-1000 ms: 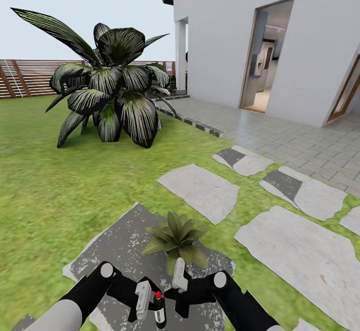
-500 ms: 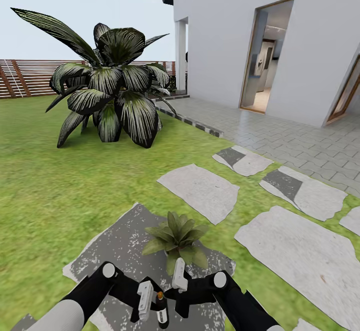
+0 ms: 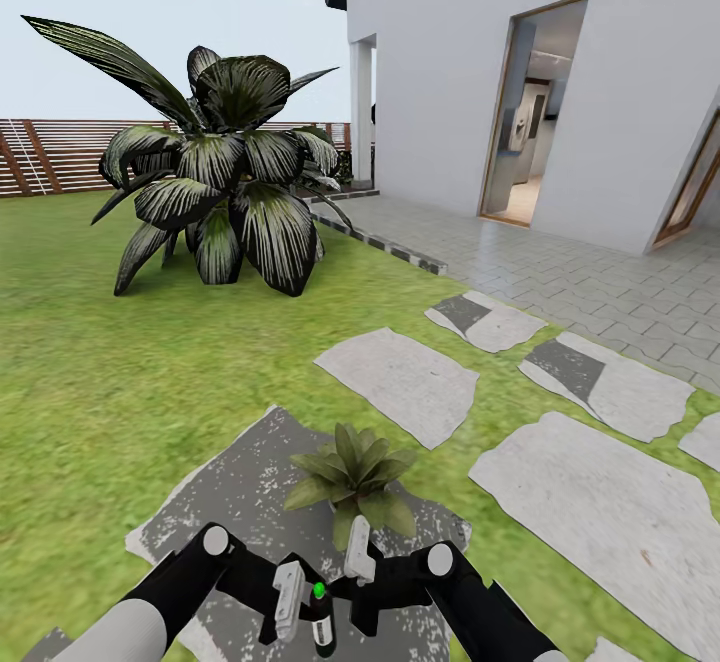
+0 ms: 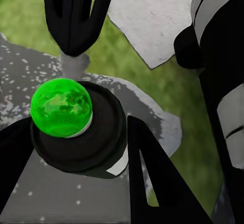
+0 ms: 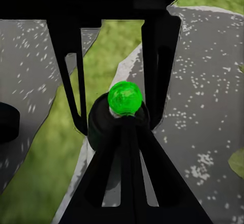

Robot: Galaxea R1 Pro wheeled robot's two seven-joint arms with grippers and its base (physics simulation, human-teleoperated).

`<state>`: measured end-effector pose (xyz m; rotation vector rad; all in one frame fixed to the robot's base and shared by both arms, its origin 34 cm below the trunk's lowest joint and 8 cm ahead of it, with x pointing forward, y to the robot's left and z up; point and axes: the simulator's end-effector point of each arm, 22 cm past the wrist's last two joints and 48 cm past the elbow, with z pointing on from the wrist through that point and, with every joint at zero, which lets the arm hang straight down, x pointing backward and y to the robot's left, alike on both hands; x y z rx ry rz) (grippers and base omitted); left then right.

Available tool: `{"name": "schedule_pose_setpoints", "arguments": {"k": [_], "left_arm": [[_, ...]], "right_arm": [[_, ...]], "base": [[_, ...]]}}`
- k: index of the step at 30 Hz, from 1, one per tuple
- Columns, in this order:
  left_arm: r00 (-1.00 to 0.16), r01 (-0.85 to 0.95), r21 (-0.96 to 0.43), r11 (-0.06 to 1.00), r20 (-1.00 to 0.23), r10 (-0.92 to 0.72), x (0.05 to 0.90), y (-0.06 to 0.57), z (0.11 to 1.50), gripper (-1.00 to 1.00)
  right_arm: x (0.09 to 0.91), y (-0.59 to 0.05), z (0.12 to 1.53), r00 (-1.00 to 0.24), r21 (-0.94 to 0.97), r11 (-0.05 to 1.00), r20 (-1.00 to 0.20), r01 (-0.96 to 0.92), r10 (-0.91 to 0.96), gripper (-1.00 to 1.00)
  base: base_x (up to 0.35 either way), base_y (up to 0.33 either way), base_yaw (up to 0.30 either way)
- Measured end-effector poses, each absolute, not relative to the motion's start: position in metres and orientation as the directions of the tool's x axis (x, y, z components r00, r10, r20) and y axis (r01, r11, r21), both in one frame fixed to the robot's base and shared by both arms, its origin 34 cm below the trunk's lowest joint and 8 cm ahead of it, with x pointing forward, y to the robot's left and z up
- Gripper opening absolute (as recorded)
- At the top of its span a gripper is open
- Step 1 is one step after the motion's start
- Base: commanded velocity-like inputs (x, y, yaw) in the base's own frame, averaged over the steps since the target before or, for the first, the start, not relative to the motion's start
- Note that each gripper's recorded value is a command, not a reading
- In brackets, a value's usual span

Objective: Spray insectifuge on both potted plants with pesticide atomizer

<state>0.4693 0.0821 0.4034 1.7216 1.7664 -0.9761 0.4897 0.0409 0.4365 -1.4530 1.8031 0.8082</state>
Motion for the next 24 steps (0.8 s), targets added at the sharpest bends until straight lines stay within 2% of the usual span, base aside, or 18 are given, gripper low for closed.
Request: {"name": "schedule_pose_setpoints", "arguments": {"k": [7, 19, 20, 24], "left_arm": [[-0.102, 0.987, -0.161, -0.029, -0.742, 0.663, 0.471, 0.103, 0.398, -1.0], [-0.188, 0.976, -0.209, 0.067, -0.638, 0.747, 0.462, 0.203, 0.374, -1.0], [-0.196, 0.974, -0.212, 0.075, -0.63, 0.751, 0.461, 0.21, 0.373, -1.0], [-0.219, 0.97, -0.224, 0.1, -0.608, 0.763, 0.457, 0.228, 0.37, -1.0]], "right_arm": [[0.49, 0.041, 0.436, -0.15, 0.053, 0.186, -0.813, -0.981, -0.562, -1.0], [0.489, 0.04, 0.436, -0.15, 0.053, 0.185, -0.812, -0.981, -0.564, -1.0], [0.489, 0.04, 0.436, -0.15, 0.053, 0.185, -0.812, -0.981, -0.564, 1.0], [0.489, 0.04, 0.435, -0.149, 0.053, 0.184, -0.811, -0.982, -0.565, 1.0]], "base": [[0.0, 0.0, 0.0], [0.0, 0.0, 0.0], [0.0, 0.0, 0.0], [0.0, 0.0, 0.0]]}}
